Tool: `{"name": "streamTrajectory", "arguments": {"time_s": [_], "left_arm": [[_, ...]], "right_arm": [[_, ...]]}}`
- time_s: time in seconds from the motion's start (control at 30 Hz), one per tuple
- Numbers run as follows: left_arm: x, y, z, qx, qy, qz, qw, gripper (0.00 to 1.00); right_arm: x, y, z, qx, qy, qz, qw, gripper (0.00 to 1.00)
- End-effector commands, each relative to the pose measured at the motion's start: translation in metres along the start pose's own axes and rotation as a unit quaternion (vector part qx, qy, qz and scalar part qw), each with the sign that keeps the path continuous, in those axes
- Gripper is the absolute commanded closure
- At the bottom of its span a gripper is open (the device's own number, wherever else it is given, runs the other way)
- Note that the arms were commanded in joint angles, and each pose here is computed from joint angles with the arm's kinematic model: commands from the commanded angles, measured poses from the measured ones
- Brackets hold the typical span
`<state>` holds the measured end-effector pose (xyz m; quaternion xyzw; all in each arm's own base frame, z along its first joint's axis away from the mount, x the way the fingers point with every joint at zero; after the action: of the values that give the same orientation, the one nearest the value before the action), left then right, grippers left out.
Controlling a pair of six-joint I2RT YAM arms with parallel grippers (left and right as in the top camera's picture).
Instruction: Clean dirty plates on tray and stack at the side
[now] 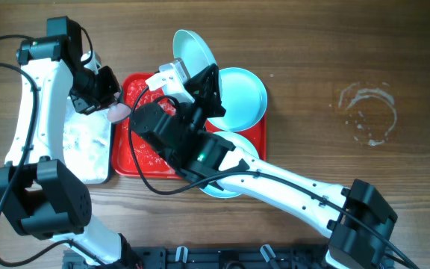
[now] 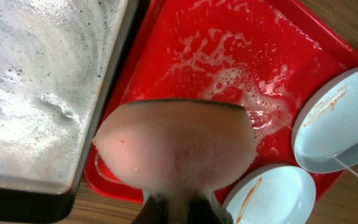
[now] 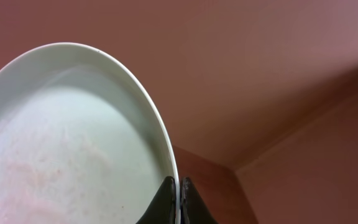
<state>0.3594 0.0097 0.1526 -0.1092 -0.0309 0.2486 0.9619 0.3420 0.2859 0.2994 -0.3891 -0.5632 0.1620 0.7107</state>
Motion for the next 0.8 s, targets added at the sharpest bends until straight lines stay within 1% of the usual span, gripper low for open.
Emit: {"name": "streamTrajectory", "arguments": {"time_s": [0.0,0.1,0.23,0.4,0.5,0.6,0.67,0.77], "left_arm": [[0.001,-0.005,0.005,-0.013,-0.005,-0.014,1.000,0.96],[0.001,-0.005,0.005,-0.013,-0.005,-0.014,1.000,0.96],[0.001,-0.005,0.005,-0.013,-0.005,-0.014,1.000,0.96],[0.001,-0.005,0.005,-0.013,-0.005,-0.014,1.000,0.96],[0.001,-0.005,0.005,-0.013,-0.005,-0.014,1.000,0.96],[0.001,-0.005,0.005,-0.012,-0.005,-0.014,1.000,0.96],[0.001,-0.005,0.005,-0.012,-0.005,-0.014,1.000,0.96],[0.001,-0.005,0.005,-0.013,-0.005,-0.014,1.000,0.96]], "right_arm": [[0.003,-0.004,0.001,-0.006,0.000,0.009,1.000,0.96],[0.004,-0.004,0.001,-0.004,-0.001,0.006,1.000,0.96],[0.008,0.006,0.005,0.026,-0.015,0.004,1.000,0.96],[0.007,0.001,-0.002,0.014,-0.009,0.007,1.000,0.96],[0.010,0.010,0.001,0.037,-0.019,0.012,0.999,0.96],[0.009,0.008,0.000,0.033,-0.017,0.029,0.999,0.96],[0.009,0.005,-0.003,0.026,-0.014,0.016,0.999,0.96],[0.012,0.011,0.000,0.042,-0.023,0.026,0.999,0.95]]}}
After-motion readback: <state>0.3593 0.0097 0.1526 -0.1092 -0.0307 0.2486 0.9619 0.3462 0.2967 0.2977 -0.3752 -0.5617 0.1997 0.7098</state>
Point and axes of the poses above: each gripper's point midway between its finger pads, its own z axis back along the fingers, its own y axis along the line the jaws close on, x = y × z, the point moved 1 cm from there along z, back along the fingers, and after that the axes turned 5 degrees about z, right-handed, at the moved point
